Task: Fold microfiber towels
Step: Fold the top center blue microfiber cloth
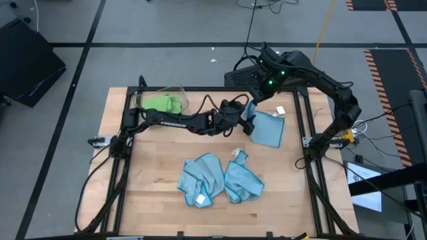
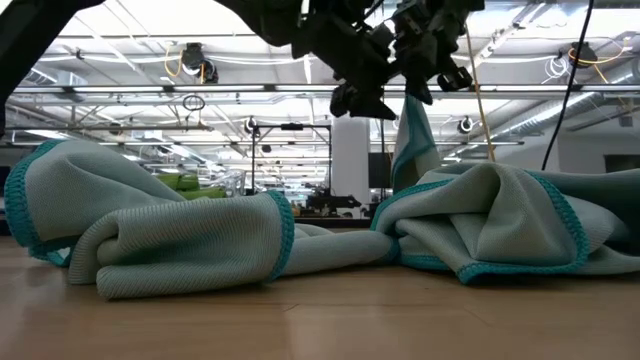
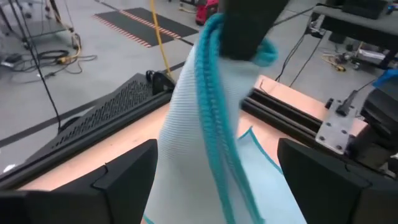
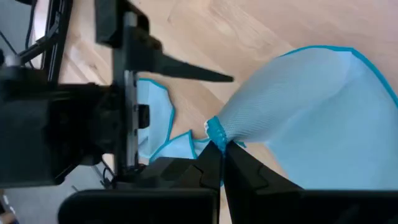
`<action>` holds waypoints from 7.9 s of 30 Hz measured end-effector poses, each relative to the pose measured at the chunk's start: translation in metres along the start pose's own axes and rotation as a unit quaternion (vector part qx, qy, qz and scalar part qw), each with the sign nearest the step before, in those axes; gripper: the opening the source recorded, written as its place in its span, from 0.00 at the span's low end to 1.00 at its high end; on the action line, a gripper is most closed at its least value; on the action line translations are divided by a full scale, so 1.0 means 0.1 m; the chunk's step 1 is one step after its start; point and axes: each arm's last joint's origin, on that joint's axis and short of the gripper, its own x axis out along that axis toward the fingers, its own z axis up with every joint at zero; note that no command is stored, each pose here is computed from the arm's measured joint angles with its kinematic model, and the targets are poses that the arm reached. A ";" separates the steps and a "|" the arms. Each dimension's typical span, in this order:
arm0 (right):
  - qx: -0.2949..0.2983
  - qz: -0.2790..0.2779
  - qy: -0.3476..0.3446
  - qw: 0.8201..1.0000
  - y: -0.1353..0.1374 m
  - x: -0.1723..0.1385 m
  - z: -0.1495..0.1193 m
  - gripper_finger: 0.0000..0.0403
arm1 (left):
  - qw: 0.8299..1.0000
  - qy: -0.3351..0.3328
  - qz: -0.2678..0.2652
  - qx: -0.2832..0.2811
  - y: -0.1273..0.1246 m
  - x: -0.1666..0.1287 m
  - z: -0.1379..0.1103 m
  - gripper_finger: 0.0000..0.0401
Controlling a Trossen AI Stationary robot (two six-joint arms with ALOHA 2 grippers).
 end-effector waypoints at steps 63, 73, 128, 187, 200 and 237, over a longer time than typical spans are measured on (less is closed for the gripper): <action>-0.017 0.013 0.004 1.000 0.00 0.00 0.00 0.00 | 0.975 0.139 0.027 0.172 0.32 -0.05 -0.06 0.39; -0.020 0.013 0.005 1.000 0.00 0.00 0.00 0.00 | 0.972 0.146 0.004 0.184 0.34 -0.05 -0.05 0.39; -0.173 -0.022 -0.336 0.926 -0.22 -0.75 0.51 0.00 | 0.981 0.003 0.077 0.178 1.49 -0.75 1.36 0.00; -0.082 0.100 0.137 0.982 -0.19 0.47 -0.49 0.00 | 0.912 0.304 -0.274 -0.001 0.53 -1.13 0.26 0.01; -0.055 0.102 0.138 0.984 -0.22 0.62 -0.71 0.00 | 0.954 0.211 -0.212 -0.006 0.37 -1.11 0.25 0.01; -0.086 0.035 -0.281 0.955 -0.30 -0.94 0.09 0.00 | 0.987 0.061 -0.149 0.001 1.77 -0.77 1.31 0.00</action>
